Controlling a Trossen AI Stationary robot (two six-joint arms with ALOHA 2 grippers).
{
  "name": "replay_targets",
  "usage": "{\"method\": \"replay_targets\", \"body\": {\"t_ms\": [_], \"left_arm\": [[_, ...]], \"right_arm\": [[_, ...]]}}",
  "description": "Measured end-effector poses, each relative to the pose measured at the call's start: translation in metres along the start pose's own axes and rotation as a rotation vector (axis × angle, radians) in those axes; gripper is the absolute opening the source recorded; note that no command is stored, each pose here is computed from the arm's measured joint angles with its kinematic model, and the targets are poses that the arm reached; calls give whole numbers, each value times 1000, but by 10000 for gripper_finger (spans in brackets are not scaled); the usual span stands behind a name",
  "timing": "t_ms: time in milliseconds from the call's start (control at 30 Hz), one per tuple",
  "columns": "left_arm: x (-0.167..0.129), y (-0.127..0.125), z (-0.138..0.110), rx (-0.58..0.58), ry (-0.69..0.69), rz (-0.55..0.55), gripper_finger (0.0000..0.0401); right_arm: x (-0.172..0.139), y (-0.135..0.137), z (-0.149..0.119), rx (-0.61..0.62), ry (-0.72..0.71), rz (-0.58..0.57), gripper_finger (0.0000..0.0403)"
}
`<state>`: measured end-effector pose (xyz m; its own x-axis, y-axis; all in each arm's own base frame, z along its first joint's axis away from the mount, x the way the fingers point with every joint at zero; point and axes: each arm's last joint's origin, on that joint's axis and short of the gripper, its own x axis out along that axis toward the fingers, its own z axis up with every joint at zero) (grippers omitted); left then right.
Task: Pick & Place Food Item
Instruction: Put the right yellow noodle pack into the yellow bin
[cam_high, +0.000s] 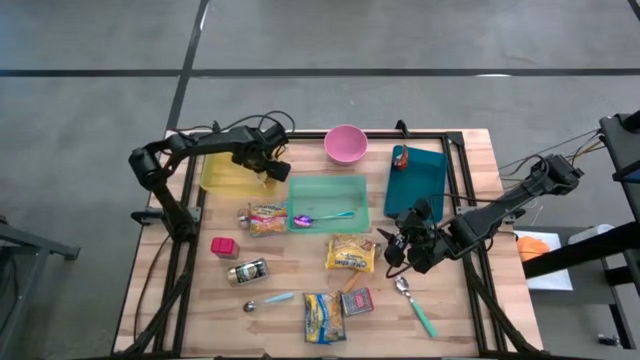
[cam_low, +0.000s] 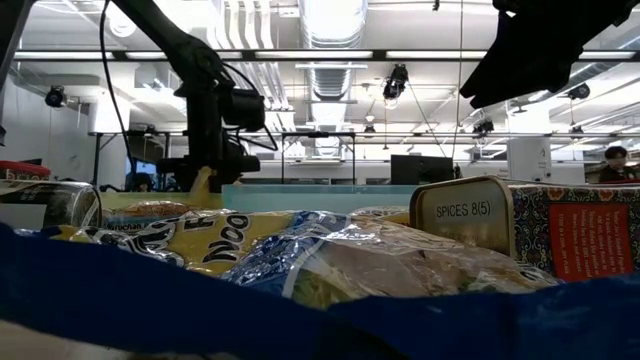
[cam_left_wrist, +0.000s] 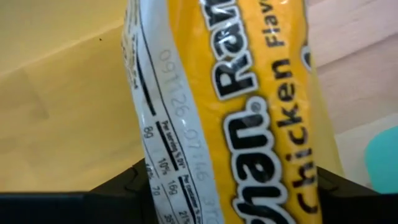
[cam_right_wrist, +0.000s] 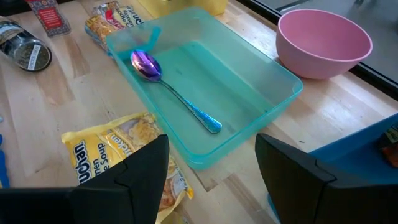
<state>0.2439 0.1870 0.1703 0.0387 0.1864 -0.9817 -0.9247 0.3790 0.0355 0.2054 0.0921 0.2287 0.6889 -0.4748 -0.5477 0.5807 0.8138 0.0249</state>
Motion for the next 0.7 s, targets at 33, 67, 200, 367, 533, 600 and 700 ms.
{"method": "replay_targets", "body": {"t_ms": [33,67,200,367,533,600,700], "left_arm": [[0,0,0,3,-1,0,235],[0,0,0,5,-1,0,235],[0,0,0,24,2,-6,236],[-1,0,0,45,5,-6,237],[-3,1,-2,61,17,0,237],[-6,2,-3,70,18,1,237],[-14,4,-4,82,8,-5,237]], "right_arm": [[0,0,0,-1,0,0,237],[0,0,0,-2,0,0,237],[0,0,0,-3,1,1,237],[0,0,0,-3,2,1,237],[0,0,0,-2,2,1,237],[0,0,0,-1,2,1,237],[0,0,0,-1,12,10,237]]}}
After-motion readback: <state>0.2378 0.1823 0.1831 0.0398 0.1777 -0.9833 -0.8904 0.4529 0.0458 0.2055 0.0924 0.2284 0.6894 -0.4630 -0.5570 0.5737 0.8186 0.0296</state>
